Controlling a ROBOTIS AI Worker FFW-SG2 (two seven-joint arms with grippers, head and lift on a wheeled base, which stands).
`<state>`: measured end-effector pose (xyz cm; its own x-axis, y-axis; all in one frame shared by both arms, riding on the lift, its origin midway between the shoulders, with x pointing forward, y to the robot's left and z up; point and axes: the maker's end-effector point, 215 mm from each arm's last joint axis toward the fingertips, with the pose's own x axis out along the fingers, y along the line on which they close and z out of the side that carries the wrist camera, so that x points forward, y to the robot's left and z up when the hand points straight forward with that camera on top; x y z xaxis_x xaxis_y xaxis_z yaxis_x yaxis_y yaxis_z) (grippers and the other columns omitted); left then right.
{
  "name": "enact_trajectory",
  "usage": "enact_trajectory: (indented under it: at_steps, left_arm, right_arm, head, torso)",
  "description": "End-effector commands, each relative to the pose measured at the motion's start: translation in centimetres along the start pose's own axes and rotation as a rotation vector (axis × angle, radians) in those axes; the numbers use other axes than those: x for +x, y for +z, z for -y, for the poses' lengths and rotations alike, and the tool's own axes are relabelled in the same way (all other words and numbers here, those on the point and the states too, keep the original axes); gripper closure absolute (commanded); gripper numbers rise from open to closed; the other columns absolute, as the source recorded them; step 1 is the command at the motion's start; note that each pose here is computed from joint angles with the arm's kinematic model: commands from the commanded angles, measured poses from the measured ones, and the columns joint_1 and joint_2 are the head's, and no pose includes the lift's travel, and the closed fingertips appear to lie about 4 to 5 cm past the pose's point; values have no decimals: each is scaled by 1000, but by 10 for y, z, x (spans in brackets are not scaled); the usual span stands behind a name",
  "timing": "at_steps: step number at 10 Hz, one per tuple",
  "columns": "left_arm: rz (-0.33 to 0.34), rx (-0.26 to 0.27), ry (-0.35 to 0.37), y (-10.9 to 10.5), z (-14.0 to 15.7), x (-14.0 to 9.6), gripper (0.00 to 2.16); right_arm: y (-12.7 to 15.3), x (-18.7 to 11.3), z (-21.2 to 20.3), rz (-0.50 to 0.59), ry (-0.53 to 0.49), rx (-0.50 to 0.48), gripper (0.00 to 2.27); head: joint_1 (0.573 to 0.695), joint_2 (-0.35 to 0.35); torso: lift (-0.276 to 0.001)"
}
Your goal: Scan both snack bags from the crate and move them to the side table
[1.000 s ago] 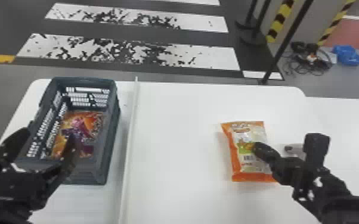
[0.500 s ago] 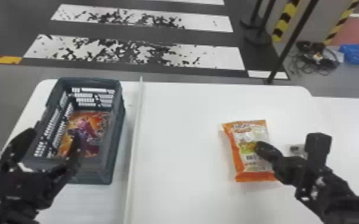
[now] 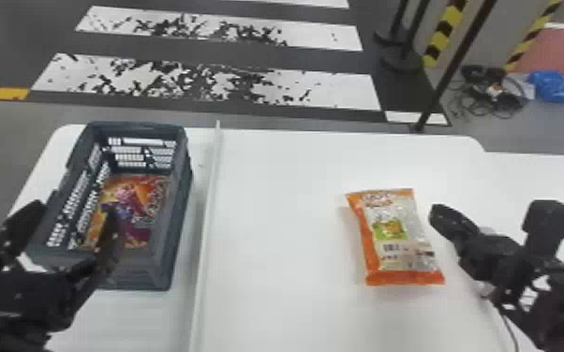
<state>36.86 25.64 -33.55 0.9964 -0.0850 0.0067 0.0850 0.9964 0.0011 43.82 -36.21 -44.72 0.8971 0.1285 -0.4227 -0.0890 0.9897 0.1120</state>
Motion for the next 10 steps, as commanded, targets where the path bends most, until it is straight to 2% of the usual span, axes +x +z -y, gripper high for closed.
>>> enact_trajectory:
  at_steps: [1, 2, 5, 7, 10]
  left_arm:
    - [0, -2, 2, -1, -1, 0, 147]
    - [0, -4, 2, -2, -1, 1, 147]
    - [4, -11, 4, -6, -2, 2, 147]
    - [7, -13, 1, -5, -1, 2, 147]
    - [3, -13, 3, -8, -3, 1, 147]
  right_arm:
    - [2, -16, 36, 3, -67, -4, 248]
    - [-5, -27, 62, -31, -123, -22, 113]
    - [-44, -51, 110, -170, -214, -91, 97]
    - [-62, -54, 120, -220, -219, -101, 97]
    - [-87, -43, 116, -304, -154, -90, 97]
  head:
    - [695, -129]
    - [695, -168]
    - [695, -283]
    - [695, -315]
    - [695, -330]
  torso:
    - [-75]
    - [-75]
    - [-75]
    - [-75]
    - [-75]
